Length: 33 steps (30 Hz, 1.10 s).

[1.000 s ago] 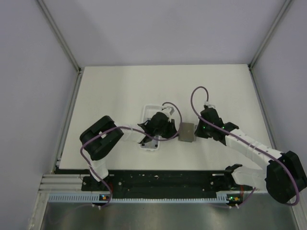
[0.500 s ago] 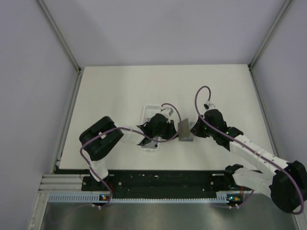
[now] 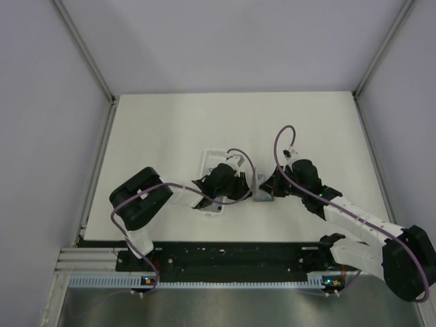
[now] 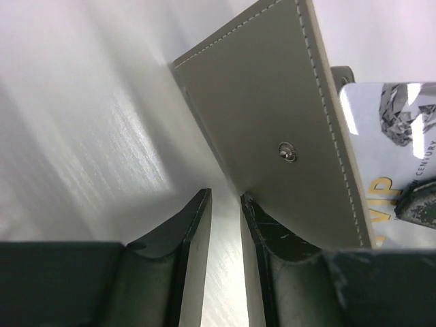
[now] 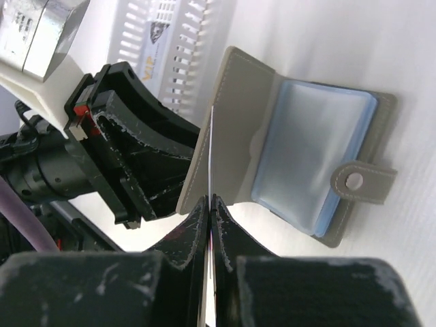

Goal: Put the credit cards into the card holder
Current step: Open the card holder at the center of the board.

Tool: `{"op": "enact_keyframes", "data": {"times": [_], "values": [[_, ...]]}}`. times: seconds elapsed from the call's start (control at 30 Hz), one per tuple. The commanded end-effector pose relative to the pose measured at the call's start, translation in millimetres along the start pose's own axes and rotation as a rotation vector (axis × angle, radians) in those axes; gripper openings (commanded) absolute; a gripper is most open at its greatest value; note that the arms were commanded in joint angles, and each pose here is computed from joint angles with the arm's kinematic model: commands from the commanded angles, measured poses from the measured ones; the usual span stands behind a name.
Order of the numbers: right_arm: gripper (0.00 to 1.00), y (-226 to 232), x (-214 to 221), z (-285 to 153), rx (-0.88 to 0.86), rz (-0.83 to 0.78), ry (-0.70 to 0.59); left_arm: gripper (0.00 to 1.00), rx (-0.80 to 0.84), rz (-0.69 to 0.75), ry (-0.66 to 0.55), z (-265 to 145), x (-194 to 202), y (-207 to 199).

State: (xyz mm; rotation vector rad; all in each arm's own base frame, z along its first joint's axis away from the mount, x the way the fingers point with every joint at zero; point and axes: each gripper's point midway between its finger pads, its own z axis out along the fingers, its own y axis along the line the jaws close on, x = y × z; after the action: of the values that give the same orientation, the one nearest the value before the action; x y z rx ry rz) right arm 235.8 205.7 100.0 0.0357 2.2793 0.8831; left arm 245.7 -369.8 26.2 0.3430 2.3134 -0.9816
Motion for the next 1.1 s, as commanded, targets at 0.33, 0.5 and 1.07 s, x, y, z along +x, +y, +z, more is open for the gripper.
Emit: {"op": "enact_keyframes", "data": {"times": [0.33, 0.5, 1.07], "values": [[0.00, 27, -3, 18, -0.175, -0.008, 0.017, 0.32, -0.227, -0.007, 0.142, -29, 66, 66], [0.00, 18, -2, 24, -0.132, -0.012, 0.023, 0.32, -0.247, -0.015, 0.146, -38, 72, 72], [0.00, 0, 5, 49, -0.057, -0.019, 0.083, 0.29, -0.167, 0.035, 0.039, -84, 29, 31]]}}
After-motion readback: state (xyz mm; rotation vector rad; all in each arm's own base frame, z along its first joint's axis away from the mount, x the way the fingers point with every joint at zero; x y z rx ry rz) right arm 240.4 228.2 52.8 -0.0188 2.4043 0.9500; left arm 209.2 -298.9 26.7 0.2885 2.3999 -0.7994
